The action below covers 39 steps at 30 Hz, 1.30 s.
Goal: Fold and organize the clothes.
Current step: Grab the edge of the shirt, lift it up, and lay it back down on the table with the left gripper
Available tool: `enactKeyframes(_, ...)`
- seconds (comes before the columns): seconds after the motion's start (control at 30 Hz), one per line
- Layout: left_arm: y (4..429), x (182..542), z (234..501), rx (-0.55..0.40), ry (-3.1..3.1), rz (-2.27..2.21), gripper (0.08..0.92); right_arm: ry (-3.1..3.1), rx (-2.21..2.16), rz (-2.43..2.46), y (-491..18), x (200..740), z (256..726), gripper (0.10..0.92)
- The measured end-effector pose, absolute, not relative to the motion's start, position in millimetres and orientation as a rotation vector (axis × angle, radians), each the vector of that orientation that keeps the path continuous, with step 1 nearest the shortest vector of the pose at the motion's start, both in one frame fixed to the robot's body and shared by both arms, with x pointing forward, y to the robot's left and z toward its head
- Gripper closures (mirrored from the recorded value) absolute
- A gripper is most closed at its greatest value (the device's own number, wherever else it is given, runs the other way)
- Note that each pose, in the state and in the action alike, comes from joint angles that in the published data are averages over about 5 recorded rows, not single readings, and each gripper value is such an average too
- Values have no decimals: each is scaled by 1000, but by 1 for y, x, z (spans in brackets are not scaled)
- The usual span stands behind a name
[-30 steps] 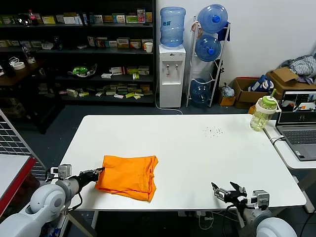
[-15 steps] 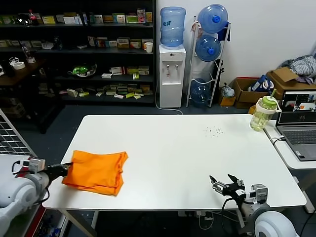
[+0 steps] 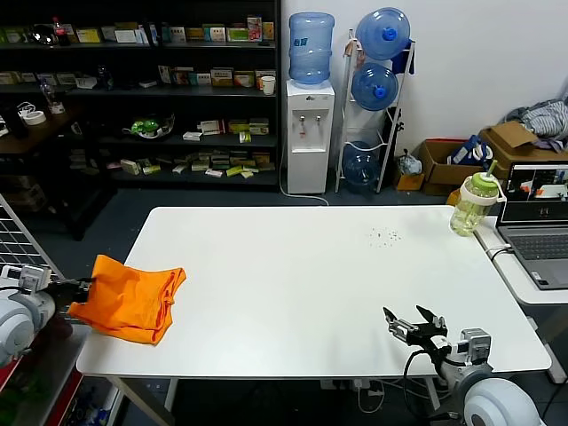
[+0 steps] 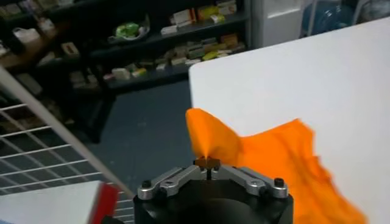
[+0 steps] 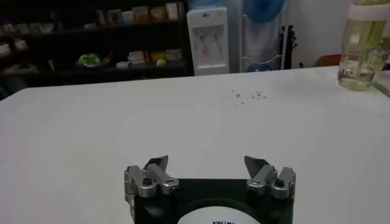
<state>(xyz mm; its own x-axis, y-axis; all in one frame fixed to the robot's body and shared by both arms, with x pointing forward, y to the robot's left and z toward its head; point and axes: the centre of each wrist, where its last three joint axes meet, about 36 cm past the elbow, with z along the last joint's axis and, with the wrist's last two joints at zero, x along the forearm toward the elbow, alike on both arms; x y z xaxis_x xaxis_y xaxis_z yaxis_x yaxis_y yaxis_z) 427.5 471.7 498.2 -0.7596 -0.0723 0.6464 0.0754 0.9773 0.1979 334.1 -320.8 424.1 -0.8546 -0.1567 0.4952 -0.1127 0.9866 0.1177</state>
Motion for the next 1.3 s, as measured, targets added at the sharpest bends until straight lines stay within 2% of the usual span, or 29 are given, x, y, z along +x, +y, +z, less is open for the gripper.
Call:
enactKeyframes(0.27, 353, 427, 488, -152, -2418, 117, 907, -2598, 130, -98, -320, 319, 422, 200)
enactKeyframes(0.53, 217, 468, 484, -344, -2341, 414, 907, -2586, 48, -111, -323, 297, 422, 200)
enactKeyframes(0.83, 87, 500, 474, -524, -2235, 454, 907, -2579, -19, -116, -332, 282, 425, 200)
enactKeyframes(1.13, 13, 510, 467, -591, -2225, 405, 902, -2572, -39, -112, -336, 276, 424, 200)
enactKeyframes(1.3, -4, 515, 463, -610, -2244, 402, 797, -2598, -25, -101, -340, 276, 423, 200)
